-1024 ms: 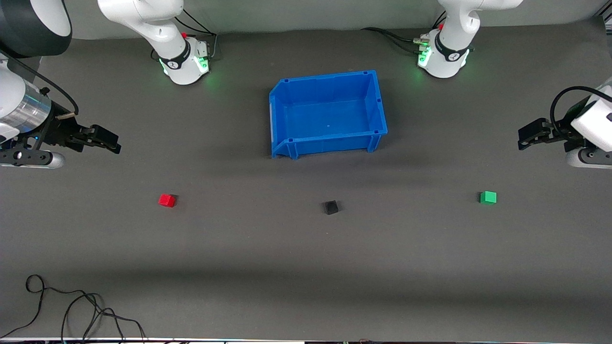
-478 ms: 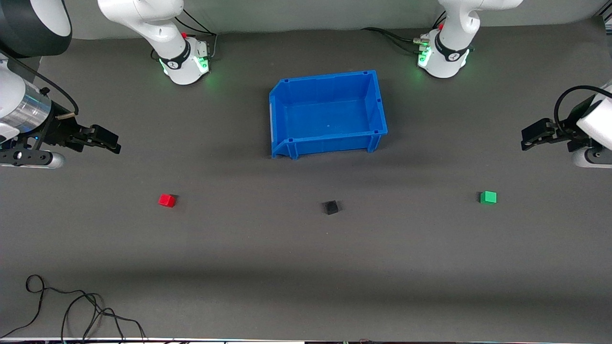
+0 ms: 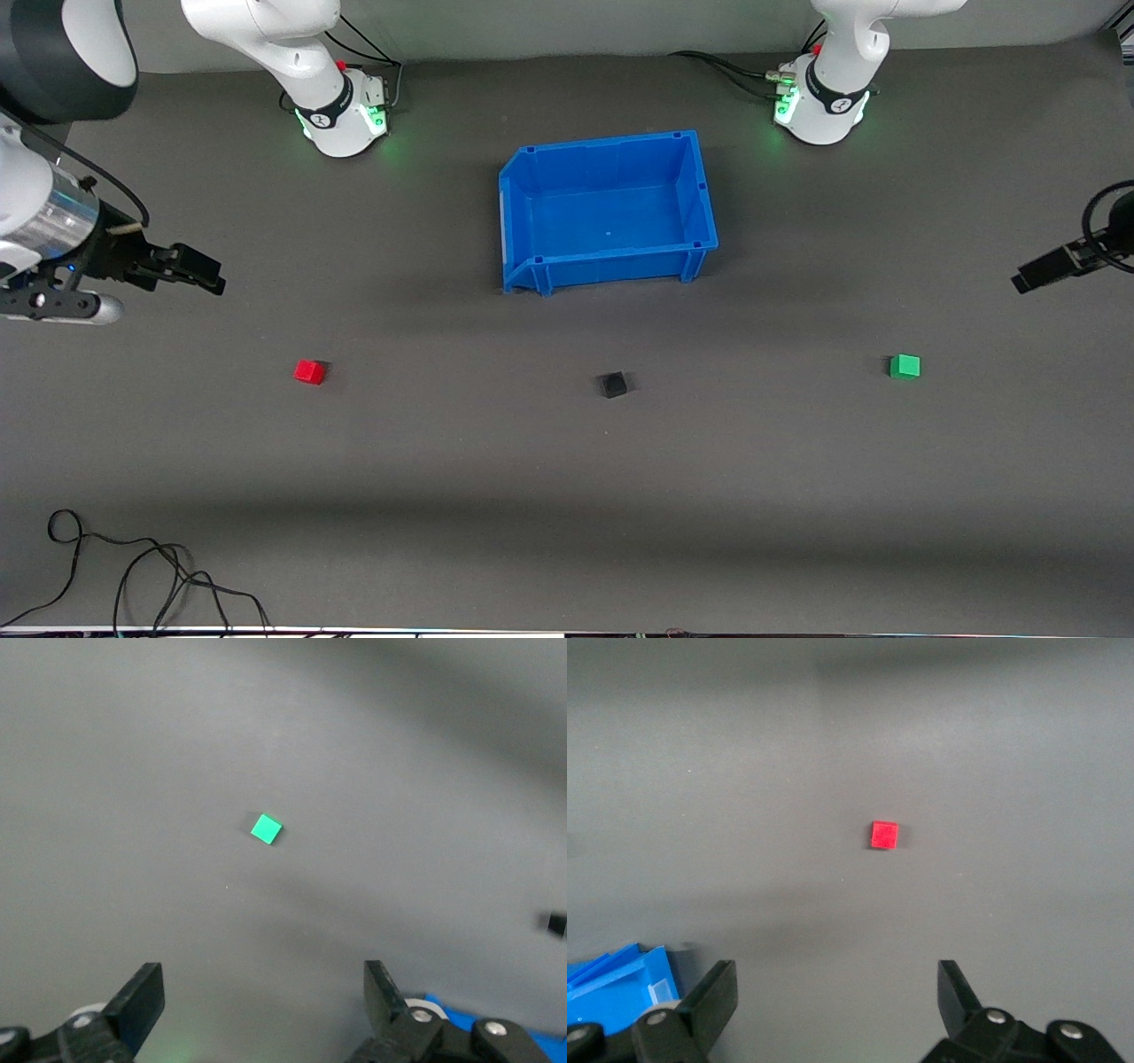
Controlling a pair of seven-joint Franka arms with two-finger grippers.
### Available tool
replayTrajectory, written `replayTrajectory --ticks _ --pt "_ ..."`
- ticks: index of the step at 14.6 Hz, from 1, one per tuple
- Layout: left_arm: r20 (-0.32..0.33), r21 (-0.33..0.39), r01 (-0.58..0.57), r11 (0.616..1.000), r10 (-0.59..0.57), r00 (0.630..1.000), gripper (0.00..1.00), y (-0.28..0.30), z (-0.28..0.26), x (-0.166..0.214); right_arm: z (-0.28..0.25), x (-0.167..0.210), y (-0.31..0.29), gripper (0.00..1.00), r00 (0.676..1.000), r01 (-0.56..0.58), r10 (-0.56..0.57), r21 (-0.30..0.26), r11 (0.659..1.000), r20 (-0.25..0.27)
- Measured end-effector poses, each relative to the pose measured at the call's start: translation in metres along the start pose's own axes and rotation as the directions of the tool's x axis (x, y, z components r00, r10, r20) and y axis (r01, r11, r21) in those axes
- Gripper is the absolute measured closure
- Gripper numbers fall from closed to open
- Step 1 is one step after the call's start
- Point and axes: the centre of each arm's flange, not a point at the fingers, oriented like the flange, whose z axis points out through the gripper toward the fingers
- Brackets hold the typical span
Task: Attach green and red cubes to black cube
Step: 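Move the right gripper toward the red cube while the left gripper starts moving, then lower the right gripper to the red cube while the left gripper reaches green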
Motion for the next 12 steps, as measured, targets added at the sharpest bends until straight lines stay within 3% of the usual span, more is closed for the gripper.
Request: replayTrajectory --ticks 2,3,7,9,12 --pt "0.03 -0.027 0.185 0.982 -0.184 0.982 0.0 -0.005 0.005 0.005 0.021 0.01 0.002 0.0 1.0 -0.007 0.007 0.0 1.0 0.001" --pt "0.045 -0.028 0.289 0.957 -0.288 0.957 0.0 -0.007 0.009 0.008 0.034 0.013 0.004 0.0 1.0 -0.011 0.011 0.0 1.0 -0.001" --pt "0.102 0.009 0.615 0.788 -0.613 0.784 0.0 -0.012 0.037 0.024 0.102 0.023 0.019 0.0 0.997 -0.039 0.039 0.008 0.999 -0.06" --pt "0.144 0.007 0.712 0.702 -0.706 0.694 0.0 -0.022 0.054 0.04 0.139 0.022 0.021 0.0 0.996 -0.043 0.044 0.01 0.999 -0.084" --pt "0.195 -0.002 0.775 0.632 -0.76 0.62 0.0 -0.044 0.097 0.069 0.193 0.022 0.023 0.0 0.994 -0.045 0.046 0.011 0.999 -0.103"
